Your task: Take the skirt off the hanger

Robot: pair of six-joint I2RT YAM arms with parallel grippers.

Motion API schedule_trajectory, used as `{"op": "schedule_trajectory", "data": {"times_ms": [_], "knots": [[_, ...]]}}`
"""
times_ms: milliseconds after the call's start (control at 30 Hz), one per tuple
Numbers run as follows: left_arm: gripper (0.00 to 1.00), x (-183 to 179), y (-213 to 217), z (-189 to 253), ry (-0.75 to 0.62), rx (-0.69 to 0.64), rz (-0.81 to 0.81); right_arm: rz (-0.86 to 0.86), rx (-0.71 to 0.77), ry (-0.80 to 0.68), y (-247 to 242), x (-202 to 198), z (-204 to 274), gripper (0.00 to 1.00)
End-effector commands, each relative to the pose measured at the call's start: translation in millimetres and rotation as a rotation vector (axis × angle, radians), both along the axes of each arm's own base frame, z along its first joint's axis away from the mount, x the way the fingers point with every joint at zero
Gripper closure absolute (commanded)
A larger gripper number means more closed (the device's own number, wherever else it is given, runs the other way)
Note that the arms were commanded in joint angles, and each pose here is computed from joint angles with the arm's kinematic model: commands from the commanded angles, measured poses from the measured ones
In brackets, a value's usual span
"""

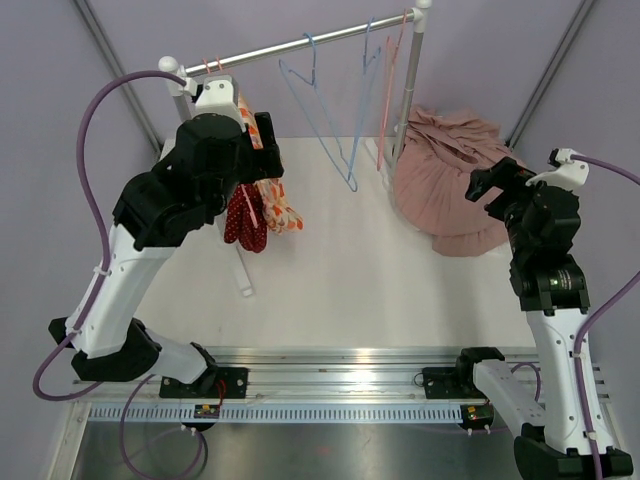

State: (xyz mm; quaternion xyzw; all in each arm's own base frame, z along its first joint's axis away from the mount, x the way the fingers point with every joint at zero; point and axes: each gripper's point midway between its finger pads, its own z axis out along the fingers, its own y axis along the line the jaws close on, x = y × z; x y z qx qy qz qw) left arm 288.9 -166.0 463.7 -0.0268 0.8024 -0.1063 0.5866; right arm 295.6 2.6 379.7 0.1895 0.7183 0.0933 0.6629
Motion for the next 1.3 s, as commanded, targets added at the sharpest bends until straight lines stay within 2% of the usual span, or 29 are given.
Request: {"op": "schedule_trajectory", "data": {"times_ms": [0,267,667,1033,1267], "knots": [[0.12,9.1,9.2,-0.2,-0.023,0.030,0.072,0.021,-0.002,-0.005,3.6,-3.8,-0.5,0.01],[0.12,23.5,-0.5,-8.2,-0.018,0.043,0.080,0.005,-0.025,-0.004,-0.7,-8.9,-1.6,0.00],[0.12,33.3,-23.6,-1.9,-0.042,-0.007,0.014,0.002,-0.027,-0.004,-1.5,-9.6,-4.0,0.01],[0.12,61.6,-20.7,-27.0,-0.010,0.062,0.141,-0.002,-0.036,-0.011,-2.8,-14.1,-3.5,0.00],[0.12,62.3,-13.5,-31.9,-0.006,0.049,0.189,-0.005,-0.038,-0.013,-3.4,-15.1,-4.6,0.00]]}}
